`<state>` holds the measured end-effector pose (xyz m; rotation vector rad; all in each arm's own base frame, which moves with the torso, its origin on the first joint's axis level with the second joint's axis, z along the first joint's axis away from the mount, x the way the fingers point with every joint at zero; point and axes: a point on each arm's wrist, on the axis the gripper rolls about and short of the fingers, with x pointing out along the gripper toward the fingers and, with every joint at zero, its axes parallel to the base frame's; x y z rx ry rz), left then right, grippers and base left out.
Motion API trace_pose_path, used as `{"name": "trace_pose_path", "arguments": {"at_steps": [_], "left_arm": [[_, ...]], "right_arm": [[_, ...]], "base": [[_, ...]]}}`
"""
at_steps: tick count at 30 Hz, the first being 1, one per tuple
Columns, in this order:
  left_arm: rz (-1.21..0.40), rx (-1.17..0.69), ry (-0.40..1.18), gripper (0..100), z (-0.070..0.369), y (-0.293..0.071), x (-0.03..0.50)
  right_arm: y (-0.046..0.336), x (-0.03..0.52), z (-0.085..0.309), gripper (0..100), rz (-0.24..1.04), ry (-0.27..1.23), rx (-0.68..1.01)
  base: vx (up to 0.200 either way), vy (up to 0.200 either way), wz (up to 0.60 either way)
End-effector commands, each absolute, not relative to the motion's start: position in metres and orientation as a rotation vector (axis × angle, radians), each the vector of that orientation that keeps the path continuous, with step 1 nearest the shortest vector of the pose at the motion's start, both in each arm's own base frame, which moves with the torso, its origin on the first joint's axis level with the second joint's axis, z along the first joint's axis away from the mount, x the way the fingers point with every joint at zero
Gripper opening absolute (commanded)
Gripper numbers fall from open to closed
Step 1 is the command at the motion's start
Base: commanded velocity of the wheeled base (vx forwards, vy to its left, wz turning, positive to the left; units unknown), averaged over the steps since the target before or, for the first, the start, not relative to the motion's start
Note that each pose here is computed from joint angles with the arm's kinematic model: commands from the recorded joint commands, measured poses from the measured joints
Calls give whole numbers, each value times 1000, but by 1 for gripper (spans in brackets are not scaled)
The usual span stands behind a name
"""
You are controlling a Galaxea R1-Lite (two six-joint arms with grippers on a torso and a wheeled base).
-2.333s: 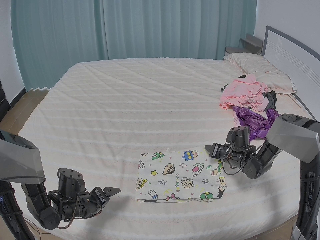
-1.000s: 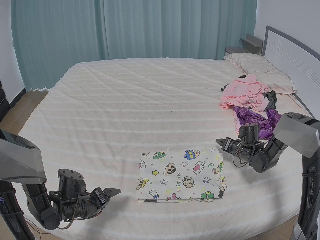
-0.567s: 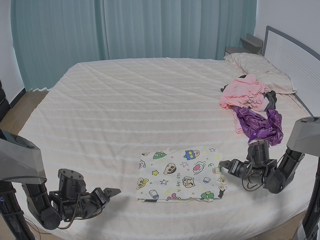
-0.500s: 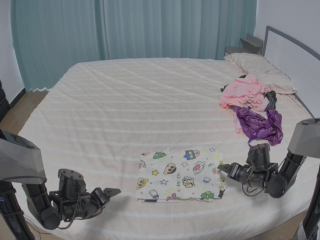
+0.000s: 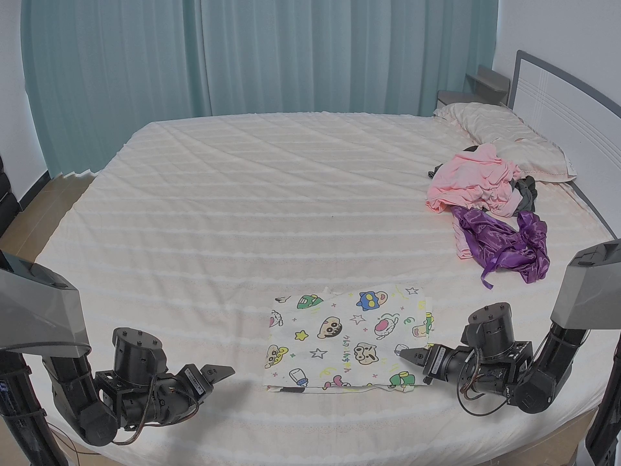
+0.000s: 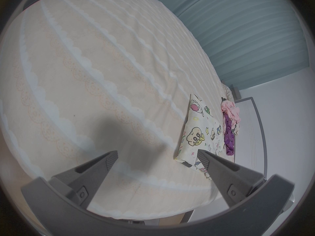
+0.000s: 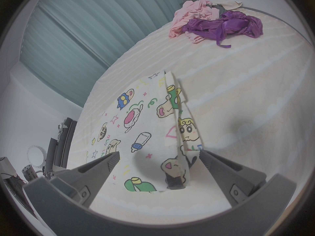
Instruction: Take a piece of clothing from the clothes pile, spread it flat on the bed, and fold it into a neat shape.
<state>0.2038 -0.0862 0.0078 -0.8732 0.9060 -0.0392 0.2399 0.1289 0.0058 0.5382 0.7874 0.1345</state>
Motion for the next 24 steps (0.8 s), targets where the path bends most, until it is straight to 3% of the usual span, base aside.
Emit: {"name": "trace_pose_path", "arguments": {"at_steps": [1,24], "left_arm": [[-39,-873,906,100,8,-86,204],[-37,-873,907,100,7,-86,204]], "right_arm": [[135,239,2,0,151,800,528],[118,226,13,0,112,786,525]], "base": [[0,0,0],[0,0,0]]}}
